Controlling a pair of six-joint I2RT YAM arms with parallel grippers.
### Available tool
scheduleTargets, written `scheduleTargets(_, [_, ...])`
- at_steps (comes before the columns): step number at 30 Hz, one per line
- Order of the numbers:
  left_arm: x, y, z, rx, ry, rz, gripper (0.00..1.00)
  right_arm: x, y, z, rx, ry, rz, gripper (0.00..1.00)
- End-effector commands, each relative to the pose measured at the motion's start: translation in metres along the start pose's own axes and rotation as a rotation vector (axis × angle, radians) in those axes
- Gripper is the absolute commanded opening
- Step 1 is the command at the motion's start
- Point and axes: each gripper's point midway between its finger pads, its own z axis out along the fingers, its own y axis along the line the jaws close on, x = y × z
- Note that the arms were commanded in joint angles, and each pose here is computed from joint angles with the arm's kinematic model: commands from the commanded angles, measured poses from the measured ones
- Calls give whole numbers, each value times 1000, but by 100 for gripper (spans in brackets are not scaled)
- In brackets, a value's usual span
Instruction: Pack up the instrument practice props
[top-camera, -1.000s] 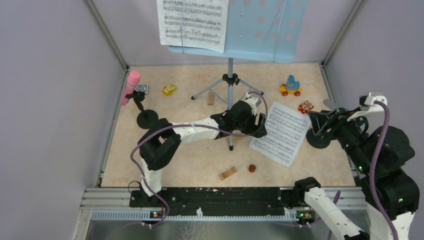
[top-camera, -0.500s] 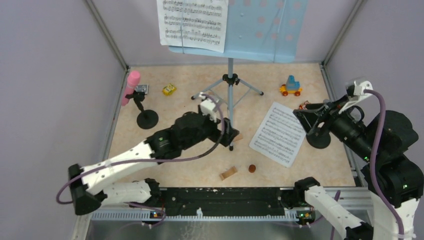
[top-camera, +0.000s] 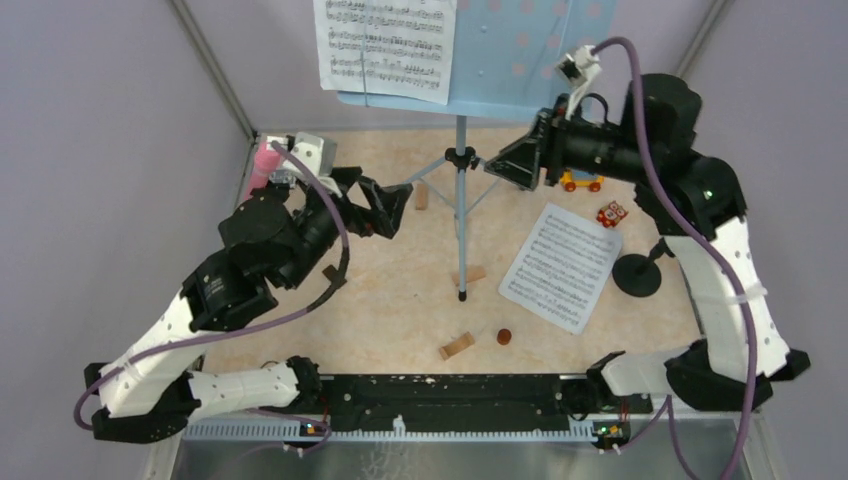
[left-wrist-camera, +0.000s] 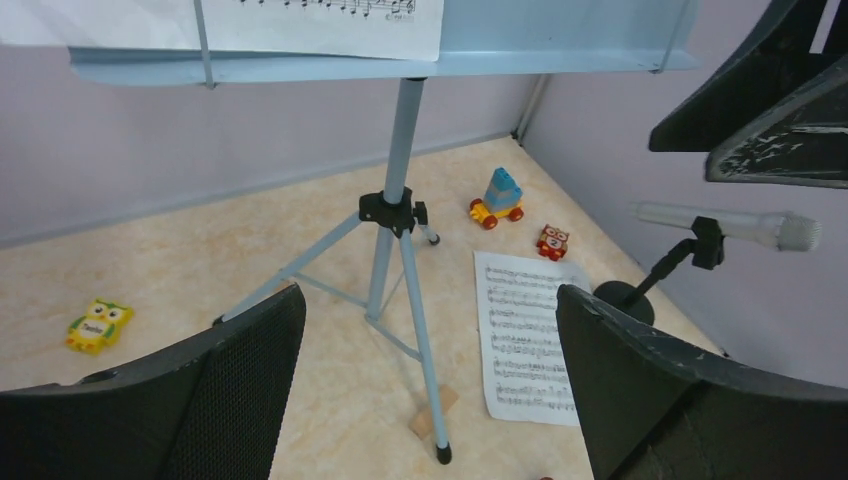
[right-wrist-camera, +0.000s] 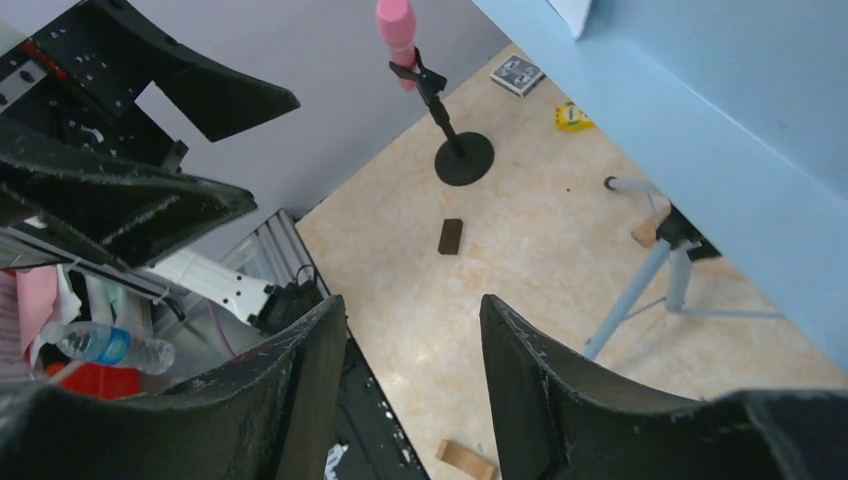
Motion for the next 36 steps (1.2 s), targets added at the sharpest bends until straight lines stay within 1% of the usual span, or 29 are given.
scheduleTargets(1, [-9, 7, 21, -77, 31, 139, 99, -32, 23, 19, -19, -48, -73, 53])
scheduleTargets(4, [-42, 12, 33, -107, -21, 164, 99, -59, 14, 38, 29, -120, -75, 54])
scheduleTargets(6, [-68, 21, 46, -119, -54, 150, 99, -79, 6, 44, 76, -202, -71, 55])
scheduleTargets(8, [-83, 33, 62, -112, -62, 134, 99, -97, -2, 49, 119, -280, -53, 56])
scheduleTargets(13, [-110, 40, 94, -81, -71, 147, 99, -123, -24, 56, 219, -410, 2, 56])
scheduleTargets(17, [-127, 56, 105, -81, -100, 134, 98, -137, -29, 59, 234, -488, 41, 56])
scheduleTargets(21, [-132, 82, 113, -75, -109, 89, 95, -148, -29, 67, 211, -532, 66, 55])
scheduleTargets(23, [-127, 92, 119, -62, -95, 67, 92, -152, -29, 72, 204, -543, 71, 55])
scheduleTargets(25, [-122, 101, 125, -37, -84, 38, 85, -155, -30, 76, 200, -547, 74, 54])
scheduleTargets(27, [-120, 101, 128, 38, -75, 9, 76, -155, -30, 82, 190, -541, 74, 54])
scheduleTargets(29, [-118, 99, 130, 91, -71, -8, 71, -153, -32, 87, 186, -533, 75, 54])
scheduleTargets(32, [-118, 90, 130, 162, -83, -3, 70, -150, -35, 93, 186, -521, 77, 54])
scheduleTargets(36, [-122, 81, 131, 220, -100, 4, 72, -148, -38, 101, 186, -517, 78, 54])
